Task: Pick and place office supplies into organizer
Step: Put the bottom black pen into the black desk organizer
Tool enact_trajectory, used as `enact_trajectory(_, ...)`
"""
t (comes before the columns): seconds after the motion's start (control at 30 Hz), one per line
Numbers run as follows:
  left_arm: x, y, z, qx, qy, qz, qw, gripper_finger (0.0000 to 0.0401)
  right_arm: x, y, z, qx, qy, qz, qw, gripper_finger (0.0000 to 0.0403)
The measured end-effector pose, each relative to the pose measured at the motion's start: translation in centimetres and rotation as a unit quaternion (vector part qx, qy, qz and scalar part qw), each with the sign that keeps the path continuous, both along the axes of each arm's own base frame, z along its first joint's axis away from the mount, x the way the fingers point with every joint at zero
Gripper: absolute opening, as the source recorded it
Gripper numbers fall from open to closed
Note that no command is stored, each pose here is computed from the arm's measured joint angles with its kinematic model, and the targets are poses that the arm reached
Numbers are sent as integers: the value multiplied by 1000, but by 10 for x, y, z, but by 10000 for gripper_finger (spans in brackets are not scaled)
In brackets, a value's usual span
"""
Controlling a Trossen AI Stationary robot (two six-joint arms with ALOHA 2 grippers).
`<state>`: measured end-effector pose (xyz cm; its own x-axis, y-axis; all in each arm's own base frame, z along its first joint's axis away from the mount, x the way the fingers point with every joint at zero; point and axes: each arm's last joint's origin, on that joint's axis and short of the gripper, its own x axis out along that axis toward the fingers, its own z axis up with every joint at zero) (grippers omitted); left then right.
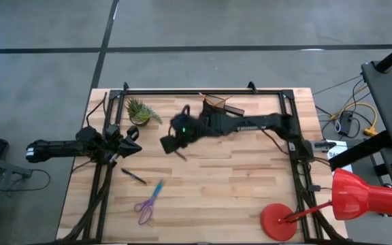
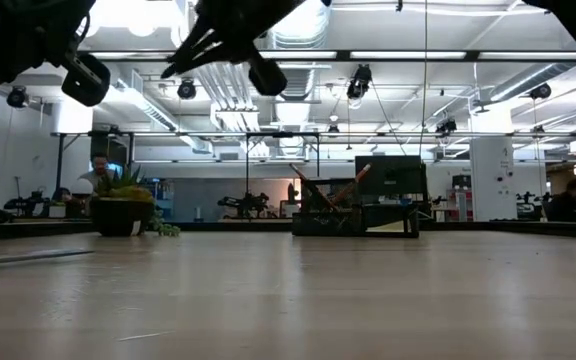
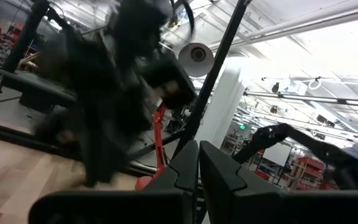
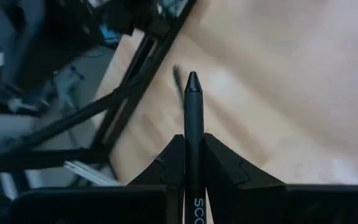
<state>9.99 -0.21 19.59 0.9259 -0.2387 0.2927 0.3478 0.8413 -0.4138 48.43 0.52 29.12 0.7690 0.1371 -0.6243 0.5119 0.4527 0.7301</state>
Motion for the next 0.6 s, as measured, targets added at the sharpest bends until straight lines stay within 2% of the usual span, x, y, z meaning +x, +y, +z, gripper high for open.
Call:
enact_trajectory(0.07, 0, 0, 0, 0, 0, 0, 1000, 0, 3, 15, -10, 43, -11, -39, 998, 28)
enact_trajectory(0.13, 0, 0, 0, 0, 0, 0, 1000, 0, 10, 31, -13, 105, -74, -93, 987, 28)
enact_trajectory(0.23, 0, 0, 0, 0, 1, 0, 1000, 0, 16, 49, -13, 209, -198, -145, 947, 28)
enact_trajectory(0.3, 0, 0, 0, 0, 0, 0, 1000, 0, 14, 60, -20, 255, -222, -168, 926, 28)
enact_trajectory(0.43, 0, 0, 0, 0, 0, 0, 1000, 0, 6, 77, -40, 284, -203, -225, 910, 28)
enact_trajectory(0.6, 0, 0, 0, 0, -1, 0, 1000, 0, -14, 75, -29, 315, -224, -298, 873, 28)
